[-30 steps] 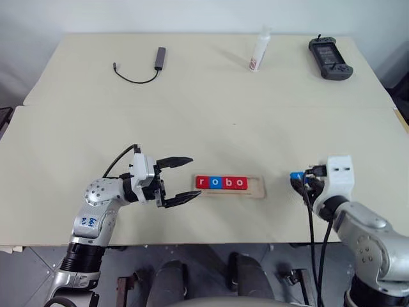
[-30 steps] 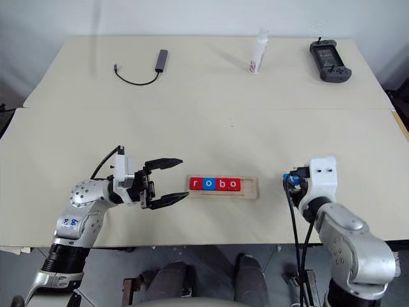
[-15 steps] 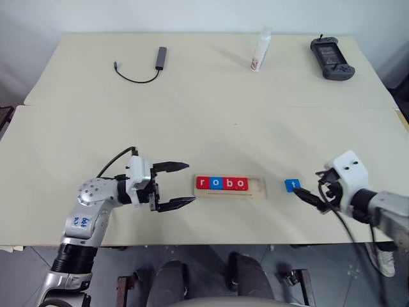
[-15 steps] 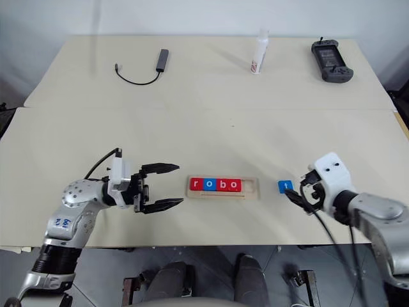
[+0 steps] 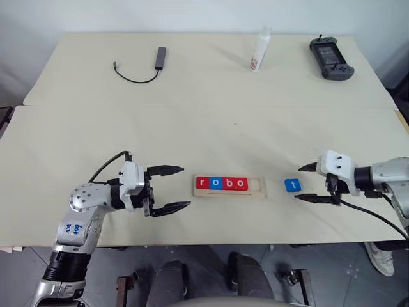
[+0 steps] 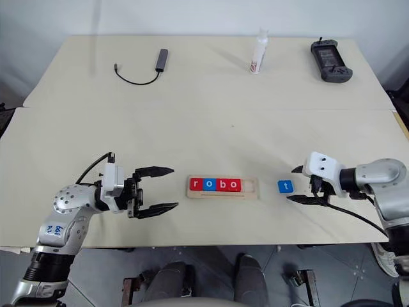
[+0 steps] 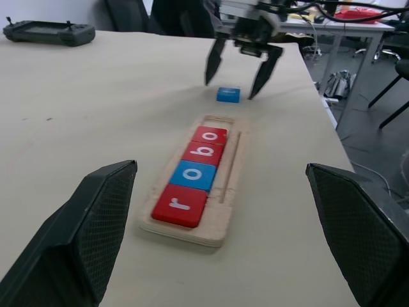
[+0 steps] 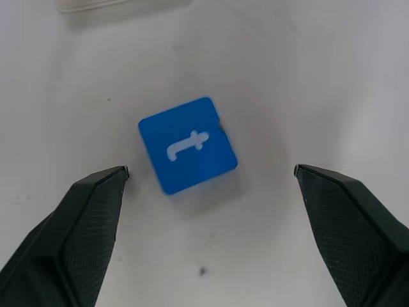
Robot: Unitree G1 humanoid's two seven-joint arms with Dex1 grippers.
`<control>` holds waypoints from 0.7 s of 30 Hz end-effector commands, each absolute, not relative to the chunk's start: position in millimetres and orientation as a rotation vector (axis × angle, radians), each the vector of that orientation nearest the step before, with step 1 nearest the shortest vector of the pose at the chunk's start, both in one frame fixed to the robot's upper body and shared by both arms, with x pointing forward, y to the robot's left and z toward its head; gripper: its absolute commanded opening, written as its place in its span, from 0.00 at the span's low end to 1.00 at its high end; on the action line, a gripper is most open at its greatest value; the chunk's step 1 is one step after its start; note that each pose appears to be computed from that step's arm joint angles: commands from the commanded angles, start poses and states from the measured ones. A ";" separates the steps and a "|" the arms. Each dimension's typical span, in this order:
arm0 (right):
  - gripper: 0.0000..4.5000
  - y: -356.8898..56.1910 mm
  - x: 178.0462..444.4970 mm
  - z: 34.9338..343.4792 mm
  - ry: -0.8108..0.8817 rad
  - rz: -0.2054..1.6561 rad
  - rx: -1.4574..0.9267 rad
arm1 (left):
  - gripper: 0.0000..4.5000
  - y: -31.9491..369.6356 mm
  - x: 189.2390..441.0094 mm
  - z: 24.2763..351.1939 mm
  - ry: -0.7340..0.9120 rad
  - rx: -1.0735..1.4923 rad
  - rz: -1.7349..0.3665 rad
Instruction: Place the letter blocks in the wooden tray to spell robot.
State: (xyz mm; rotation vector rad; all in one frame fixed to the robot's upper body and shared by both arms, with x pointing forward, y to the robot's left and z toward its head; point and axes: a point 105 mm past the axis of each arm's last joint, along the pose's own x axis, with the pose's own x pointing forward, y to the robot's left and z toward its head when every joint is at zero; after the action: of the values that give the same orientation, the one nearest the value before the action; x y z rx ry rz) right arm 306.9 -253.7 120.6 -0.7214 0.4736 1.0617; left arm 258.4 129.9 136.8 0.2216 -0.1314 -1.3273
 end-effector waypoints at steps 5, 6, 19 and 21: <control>0.42 -242.5 311.2 123.6 0.461 1.147 -0.700 | 1.00 131.0 254.7 146.8 -0.170 0.244 -1.318; 0.35 -241.0 311.6 126.0 0.457 1.154 -0.697 | 1.00 131.2 254.9 146.8 -0.170 0.245 -1.316; 0.32 -160.7 304.5 151.9 0.422 1.295 -0.668 | 1.00 130.7 255.1 144.8 -0.174 0.241 -1.297; 0.32 -157.8 307.0 147.3 0.430 1.280 -0.681 | 1.00 130.0 255.3 145.1 -0.177 0.240 -1.296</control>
State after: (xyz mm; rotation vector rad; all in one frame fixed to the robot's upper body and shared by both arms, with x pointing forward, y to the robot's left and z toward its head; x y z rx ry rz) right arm 303.6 -157.1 140.8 -0.6487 0.4481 1.3145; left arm 259.1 133.1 136.2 0.2212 -0.1277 -1.2894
